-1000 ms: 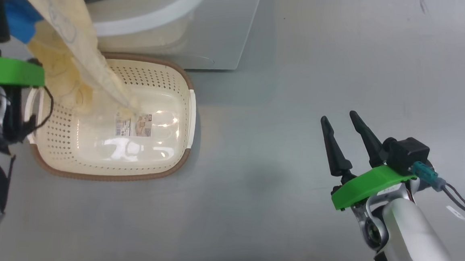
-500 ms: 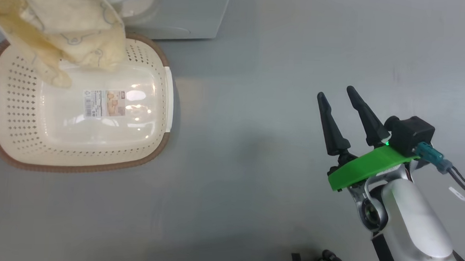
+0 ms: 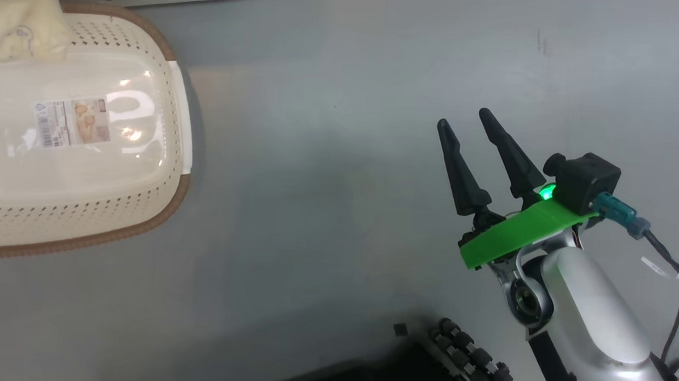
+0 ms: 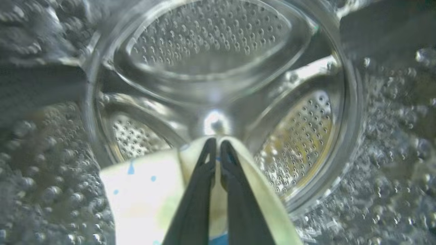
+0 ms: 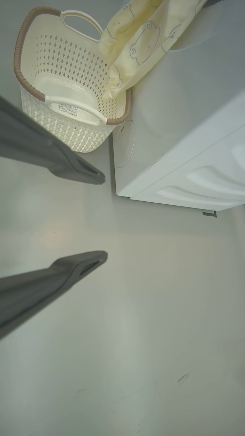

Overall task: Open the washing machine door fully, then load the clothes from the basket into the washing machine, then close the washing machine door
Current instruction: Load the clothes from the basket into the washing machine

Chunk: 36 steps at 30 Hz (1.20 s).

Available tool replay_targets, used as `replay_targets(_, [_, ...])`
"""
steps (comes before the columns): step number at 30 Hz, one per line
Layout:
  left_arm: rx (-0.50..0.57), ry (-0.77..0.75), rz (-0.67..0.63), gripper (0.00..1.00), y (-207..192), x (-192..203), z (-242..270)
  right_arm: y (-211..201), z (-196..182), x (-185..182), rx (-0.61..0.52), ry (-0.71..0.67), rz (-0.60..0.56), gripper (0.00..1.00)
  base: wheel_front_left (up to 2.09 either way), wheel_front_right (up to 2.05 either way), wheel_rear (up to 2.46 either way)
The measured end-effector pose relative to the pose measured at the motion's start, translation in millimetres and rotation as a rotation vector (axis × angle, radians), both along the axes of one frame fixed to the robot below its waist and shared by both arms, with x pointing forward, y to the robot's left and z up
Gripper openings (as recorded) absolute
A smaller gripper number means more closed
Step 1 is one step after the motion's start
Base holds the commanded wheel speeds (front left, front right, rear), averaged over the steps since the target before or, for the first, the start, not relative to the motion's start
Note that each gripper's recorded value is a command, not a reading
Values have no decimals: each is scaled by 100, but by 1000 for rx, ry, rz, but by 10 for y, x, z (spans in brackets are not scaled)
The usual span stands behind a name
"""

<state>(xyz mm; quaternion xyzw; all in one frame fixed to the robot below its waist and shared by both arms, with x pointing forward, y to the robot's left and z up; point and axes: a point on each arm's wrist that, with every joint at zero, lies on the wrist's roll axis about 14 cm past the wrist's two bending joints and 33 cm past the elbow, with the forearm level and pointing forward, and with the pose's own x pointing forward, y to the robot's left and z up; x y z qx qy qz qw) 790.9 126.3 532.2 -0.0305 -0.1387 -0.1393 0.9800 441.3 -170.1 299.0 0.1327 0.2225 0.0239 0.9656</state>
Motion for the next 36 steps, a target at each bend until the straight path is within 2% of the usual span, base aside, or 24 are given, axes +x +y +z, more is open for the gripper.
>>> replay_targets(8, [73,158,-25,0,-185,73,-700,-31,-40,-13,0,14,-5,100,0,0,0])
replay_targets(15, [99,216,-31,0,-214,48,-885,-43,-37,-26,-2,17,-7,100,0,0,0])
replay_targets(16, [90,227,-27,22,-205,46,-900,-44,-35,-26,-2,17,-8,100,0,0,0])
replay_targets(17, [77,239,-22,64,-191,42,-915,-47,-30,-25,-2,16,-9,100,0,0,0])
replay_targets(18, [71,246,-18,100,-177,38,-923,-46,-26,-23,-2,14,-9,100,0,0,0])
replay_targets(30, [111,239,-39,100,-188,-61,-749,-53,88,36,-14,-20,-6,100,0,0,0])
replay_targets(36, [114,255,-75,100,-239,-292,-707,-51,247,96,-33,-63,4,100,0,0,0])
